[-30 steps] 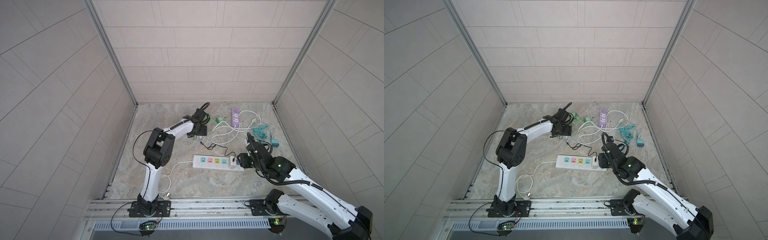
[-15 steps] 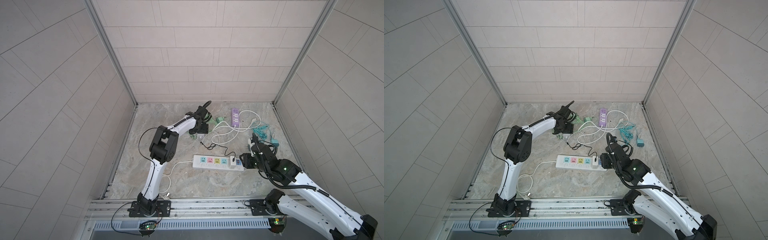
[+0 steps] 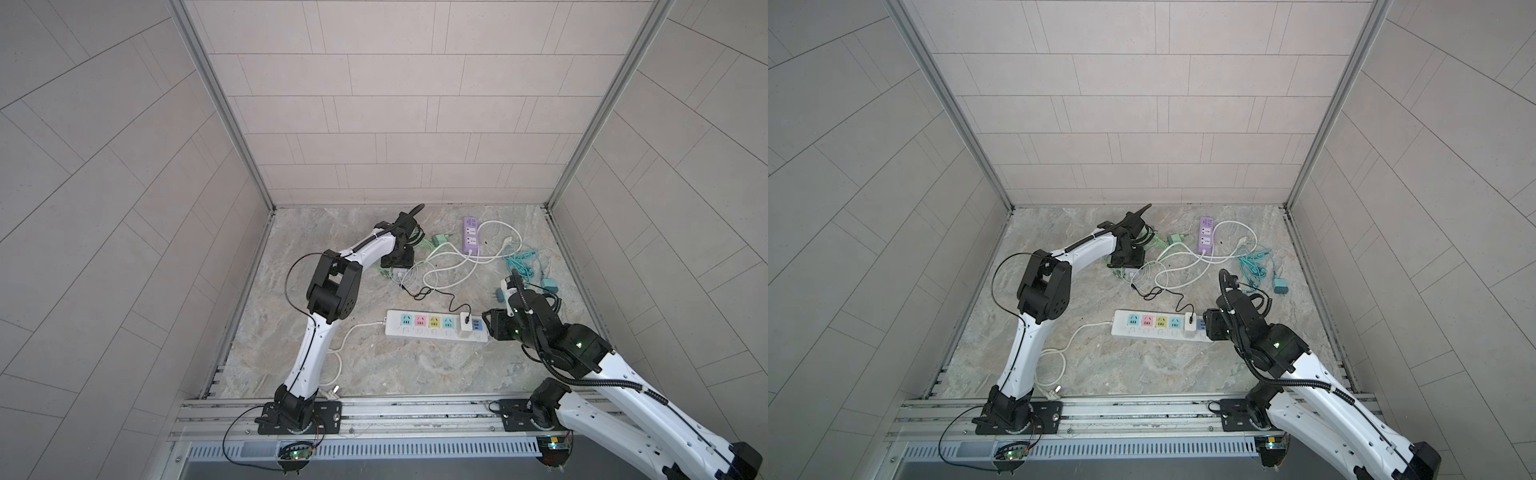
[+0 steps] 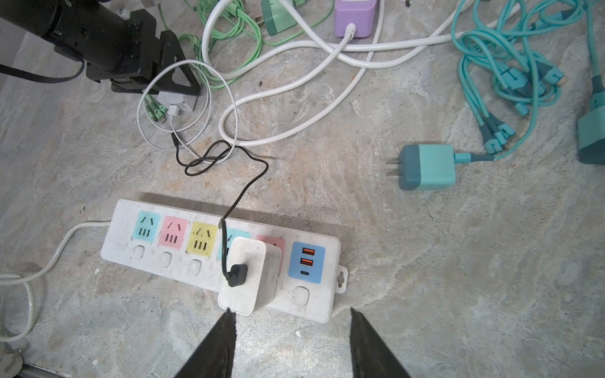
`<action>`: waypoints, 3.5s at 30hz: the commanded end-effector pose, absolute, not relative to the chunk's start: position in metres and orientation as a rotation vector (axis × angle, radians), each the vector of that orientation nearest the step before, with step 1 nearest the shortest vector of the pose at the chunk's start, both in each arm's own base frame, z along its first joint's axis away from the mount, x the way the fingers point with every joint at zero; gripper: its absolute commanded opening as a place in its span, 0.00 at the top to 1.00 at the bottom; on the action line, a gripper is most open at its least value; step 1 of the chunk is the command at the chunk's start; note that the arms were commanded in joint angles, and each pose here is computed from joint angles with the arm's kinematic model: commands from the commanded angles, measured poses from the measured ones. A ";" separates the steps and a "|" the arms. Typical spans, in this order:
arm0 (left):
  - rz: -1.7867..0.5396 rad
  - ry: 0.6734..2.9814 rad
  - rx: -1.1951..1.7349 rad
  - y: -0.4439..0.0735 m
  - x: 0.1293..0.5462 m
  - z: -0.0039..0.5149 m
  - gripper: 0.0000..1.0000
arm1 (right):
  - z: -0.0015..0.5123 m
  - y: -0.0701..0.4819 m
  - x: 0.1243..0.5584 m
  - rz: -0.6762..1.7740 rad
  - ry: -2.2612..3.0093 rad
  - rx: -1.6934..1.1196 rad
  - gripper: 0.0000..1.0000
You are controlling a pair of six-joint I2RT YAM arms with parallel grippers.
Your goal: Insert the plug
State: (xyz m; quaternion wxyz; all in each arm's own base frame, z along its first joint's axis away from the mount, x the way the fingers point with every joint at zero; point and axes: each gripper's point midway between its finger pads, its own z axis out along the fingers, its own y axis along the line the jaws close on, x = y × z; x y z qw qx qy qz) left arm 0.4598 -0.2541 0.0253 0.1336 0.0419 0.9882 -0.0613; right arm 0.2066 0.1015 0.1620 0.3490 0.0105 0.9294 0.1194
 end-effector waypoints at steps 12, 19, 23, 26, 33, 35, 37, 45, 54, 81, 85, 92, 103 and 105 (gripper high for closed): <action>-0.330 2.655 -0.053 -0.233 0.459 0.115 0.68 | 0.181 0.135 0.215 0.459 2.376 -0.134 0.46; -0.512 2.499 -0.166 -0.224 0.435 0.174 0.68 | 0.227 0.179 0.234 0.730 2.167 -0.193 0.48; -0.597 2.389 -0.222 -0.218 0.423 0.200 0.68 | 0.266 0.211 0.238 0.947 1.997 -0.250 0.53; -0.701 2.357 -0.235 -0.224 0.414 0.213 0.69 | 0.280 0.232 0.242 1.019 1.925 -0.308 0.56; -0.982 2.295 -0.353 -0.240 0.395 0.210 0.70 | 0.280 0.289 0.229 0.931 1.876 -0.592 0.63; -1.019 2.289 -0.380 -0.240 0.391 0.208 0.70 | 0.275 0.293 0.237 0.905 1.888 -0.566 0.65; -1.033 2.279 -0.400 -0.237 0.386 0.209 0.70 | 0.271 0.295 0.245 0.877 1.892 -0.540 0.69; -0.932 2.175 -0.457 -0.203 0.371 0.236 0.70 | 0.250 0.303 0.274 0.773 1.951 -0.482 0.73; -0.697 2.075 -0.638 -0.091 0.367 0.255 0.70 | 0.237 0.315 0.289 0.775 1.990 -0.480 0.72; -0.398 2.073 -0.718 -0.014 0.345 0.252 0.70 | 0.195 0.318 0.343 0.615 2.120 -0.432 0.67; -0.609 2.066 -0.755 -0.037 0.346 0.244 0.71 | 0.209 0.329 0.333 0.777 2.075 -0.395 0.66; -0.830 2.067 -0.777 -0.086 0.336 0.229 0.71 | 0.235 0.366 0.292 1.125 1.938 -0.395 0.72; -0.850 2.095 -0.791 -0.099 0.327 0.217 0.71 | 0.255 0.415 0.239 1.237 1.849 -0.579 0.76; -0.858 2.106 -0.792 -0.101 0.326 0.215 0.72 | 0.258 0.421 0.236 1.254 1.825 -0.594 0.77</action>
